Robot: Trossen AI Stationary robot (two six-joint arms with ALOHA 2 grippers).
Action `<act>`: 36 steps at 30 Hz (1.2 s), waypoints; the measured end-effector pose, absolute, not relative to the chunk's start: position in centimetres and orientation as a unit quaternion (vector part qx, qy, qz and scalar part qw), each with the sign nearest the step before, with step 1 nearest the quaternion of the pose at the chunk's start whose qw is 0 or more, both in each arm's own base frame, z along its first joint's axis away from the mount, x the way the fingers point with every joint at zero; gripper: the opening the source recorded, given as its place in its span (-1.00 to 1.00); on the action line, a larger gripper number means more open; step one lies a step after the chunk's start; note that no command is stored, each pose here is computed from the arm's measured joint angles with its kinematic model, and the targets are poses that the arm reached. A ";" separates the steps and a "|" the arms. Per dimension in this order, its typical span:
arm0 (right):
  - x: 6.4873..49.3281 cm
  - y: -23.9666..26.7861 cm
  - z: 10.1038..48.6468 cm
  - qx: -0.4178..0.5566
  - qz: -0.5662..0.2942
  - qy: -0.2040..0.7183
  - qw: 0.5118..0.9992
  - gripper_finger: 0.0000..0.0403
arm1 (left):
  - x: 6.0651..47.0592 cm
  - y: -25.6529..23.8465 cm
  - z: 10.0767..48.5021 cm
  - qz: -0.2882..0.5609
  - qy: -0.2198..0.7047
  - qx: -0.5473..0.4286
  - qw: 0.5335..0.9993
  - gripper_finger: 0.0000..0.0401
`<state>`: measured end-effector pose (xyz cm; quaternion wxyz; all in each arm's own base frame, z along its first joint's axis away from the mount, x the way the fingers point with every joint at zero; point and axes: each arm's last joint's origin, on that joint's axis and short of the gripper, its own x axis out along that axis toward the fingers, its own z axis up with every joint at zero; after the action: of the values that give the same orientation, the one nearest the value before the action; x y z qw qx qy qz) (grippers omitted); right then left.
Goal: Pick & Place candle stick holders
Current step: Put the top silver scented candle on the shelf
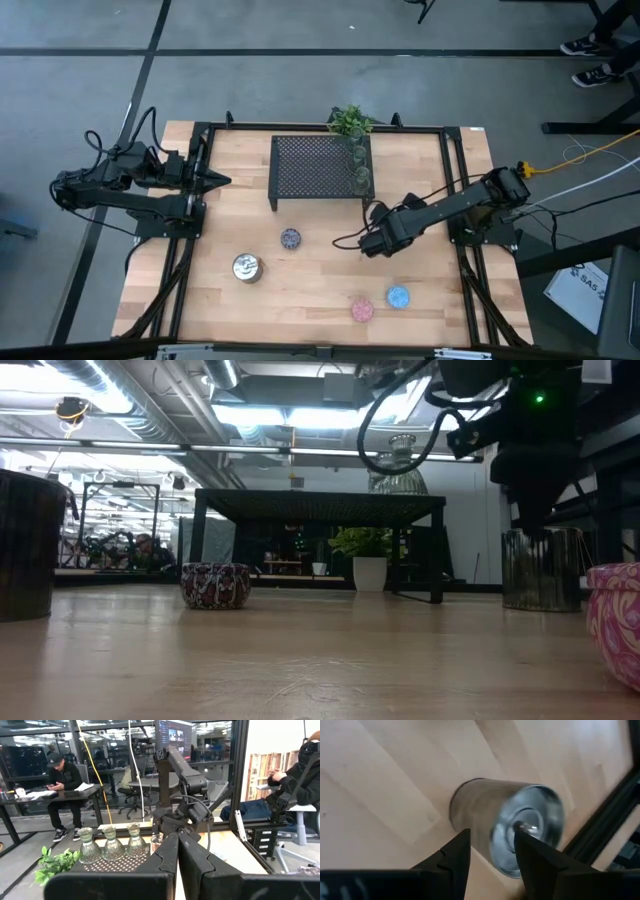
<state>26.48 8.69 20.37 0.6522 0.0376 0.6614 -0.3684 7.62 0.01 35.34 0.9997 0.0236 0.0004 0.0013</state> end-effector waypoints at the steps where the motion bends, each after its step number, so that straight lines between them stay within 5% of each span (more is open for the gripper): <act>1: 26.5 8.7 20.3 0.039 -0.365 0.662 0.653 -0.25 | 7.6 0.0 35.3 0.001 0.000 0.024 1.000 -0.97; 15: 26.6 8.9 20.0 0.048 -0.335 0.676 0.654 -0.84 | 7.6 0.0 35.3 0.001 0.001 0.024 1.000 -0.96; 36: 27.9 9.5 21.0 0.048 -0.267 0.678 0.683 -0.98 | 7.6 0.0 35.3 0.001 0.000 0.024 1.000 -0.97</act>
<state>27.90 9.48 21.00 0.6830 0.0478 0.6783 -0.2667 7.62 0.01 35.34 0.9997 0.0237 0.0004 0.0015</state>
